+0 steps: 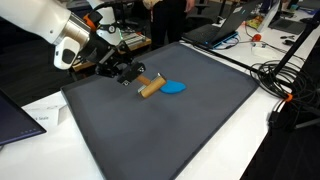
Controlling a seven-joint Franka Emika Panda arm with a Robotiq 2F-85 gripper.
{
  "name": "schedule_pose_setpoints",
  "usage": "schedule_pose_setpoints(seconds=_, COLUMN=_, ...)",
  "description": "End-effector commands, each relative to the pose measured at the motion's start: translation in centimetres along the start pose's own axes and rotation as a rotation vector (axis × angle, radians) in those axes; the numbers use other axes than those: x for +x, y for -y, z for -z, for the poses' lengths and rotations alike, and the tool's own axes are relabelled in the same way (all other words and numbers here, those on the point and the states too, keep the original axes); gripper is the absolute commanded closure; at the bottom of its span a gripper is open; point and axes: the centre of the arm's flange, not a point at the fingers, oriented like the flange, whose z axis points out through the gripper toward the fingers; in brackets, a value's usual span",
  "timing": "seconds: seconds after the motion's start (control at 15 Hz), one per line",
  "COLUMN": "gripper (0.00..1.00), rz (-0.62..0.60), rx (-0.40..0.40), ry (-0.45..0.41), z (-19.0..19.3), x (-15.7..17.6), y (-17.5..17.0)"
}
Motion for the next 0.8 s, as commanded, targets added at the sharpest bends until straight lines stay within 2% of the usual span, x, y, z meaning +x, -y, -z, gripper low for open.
schedule_pose_setpoints(seconds=0.0, gripper=0.78, rz=-0.001, rx=0.033, ry=-0.127, z=0.9, x=-4.4, y=0.1)
schedule_pose_setpoints(seconds=0.2, gripper=0.78, rz=-0.031, rx=-0.010, ry=-0.207, z=1.0, x=-7.0, y=0.3)
schedule_pose_setpoints(seconds=0.73, gripper=0.78, rz=0.006, rx=-0.146, ry=-0.323, z=-0.1, x=-14.4, y=3.8)
